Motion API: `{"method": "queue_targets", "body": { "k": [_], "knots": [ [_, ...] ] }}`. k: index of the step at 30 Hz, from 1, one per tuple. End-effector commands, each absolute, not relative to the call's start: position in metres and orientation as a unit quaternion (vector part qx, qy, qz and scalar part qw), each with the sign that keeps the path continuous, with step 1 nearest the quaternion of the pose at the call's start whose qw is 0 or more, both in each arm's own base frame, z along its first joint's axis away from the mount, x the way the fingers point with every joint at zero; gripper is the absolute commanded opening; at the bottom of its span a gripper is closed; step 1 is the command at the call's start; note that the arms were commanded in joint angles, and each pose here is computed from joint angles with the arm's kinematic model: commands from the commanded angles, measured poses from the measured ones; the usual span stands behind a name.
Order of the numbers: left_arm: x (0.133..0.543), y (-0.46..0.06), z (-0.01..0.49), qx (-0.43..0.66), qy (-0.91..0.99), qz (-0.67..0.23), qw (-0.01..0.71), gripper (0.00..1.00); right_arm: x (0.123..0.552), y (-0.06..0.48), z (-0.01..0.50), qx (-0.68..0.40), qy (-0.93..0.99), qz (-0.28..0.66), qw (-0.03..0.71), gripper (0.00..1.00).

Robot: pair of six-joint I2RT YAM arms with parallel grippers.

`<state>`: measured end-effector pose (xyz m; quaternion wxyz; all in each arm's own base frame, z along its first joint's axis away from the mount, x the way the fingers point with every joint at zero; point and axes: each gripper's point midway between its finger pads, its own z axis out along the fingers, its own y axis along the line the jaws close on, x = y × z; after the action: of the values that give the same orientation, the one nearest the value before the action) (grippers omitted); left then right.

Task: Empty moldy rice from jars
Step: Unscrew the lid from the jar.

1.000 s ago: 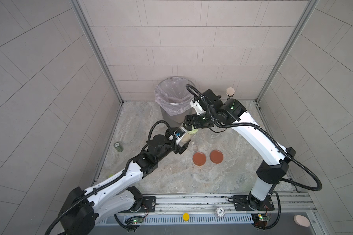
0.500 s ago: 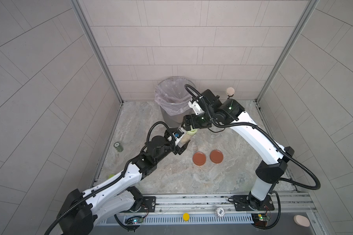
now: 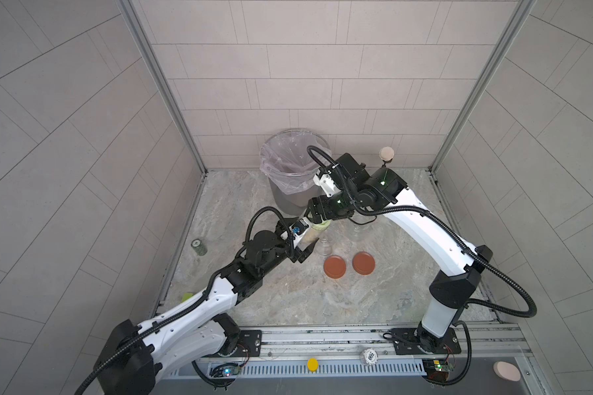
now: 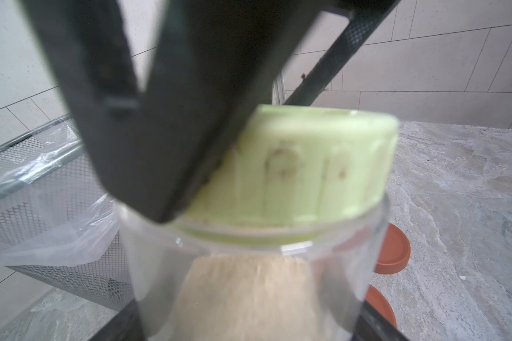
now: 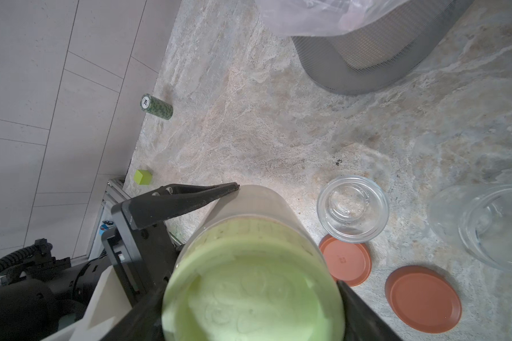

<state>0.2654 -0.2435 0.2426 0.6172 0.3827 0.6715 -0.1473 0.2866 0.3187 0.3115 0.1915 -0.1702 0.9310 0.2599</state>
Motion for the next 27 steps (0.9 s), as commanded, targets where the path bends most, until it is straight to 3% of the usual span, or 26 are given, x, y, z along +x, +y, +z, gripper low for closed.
{"method": "queue_targets", "body": {
  "k": [1,13,27],
  "knots": [
    [0.263,-0.246,0.311,0.349,0.6,-0.175,0.698,0.08,0.252,0.326,0.309,-0.248,0.917,0.271,0.156,0.77],
    [0.254,-0.247,0.317,0.351,0.594,-0.212,0.692,0.07,0.23,0.336,0.322,-0.443,0.831,0.303,0.148,0.69],
    [0.251,-0.252,0.308,0.353,0.6,-0.239,0.677,0.05,0.222,0.333,0.341,-0.635,0.671,0.322,0.208,0.66]
  ]
}}
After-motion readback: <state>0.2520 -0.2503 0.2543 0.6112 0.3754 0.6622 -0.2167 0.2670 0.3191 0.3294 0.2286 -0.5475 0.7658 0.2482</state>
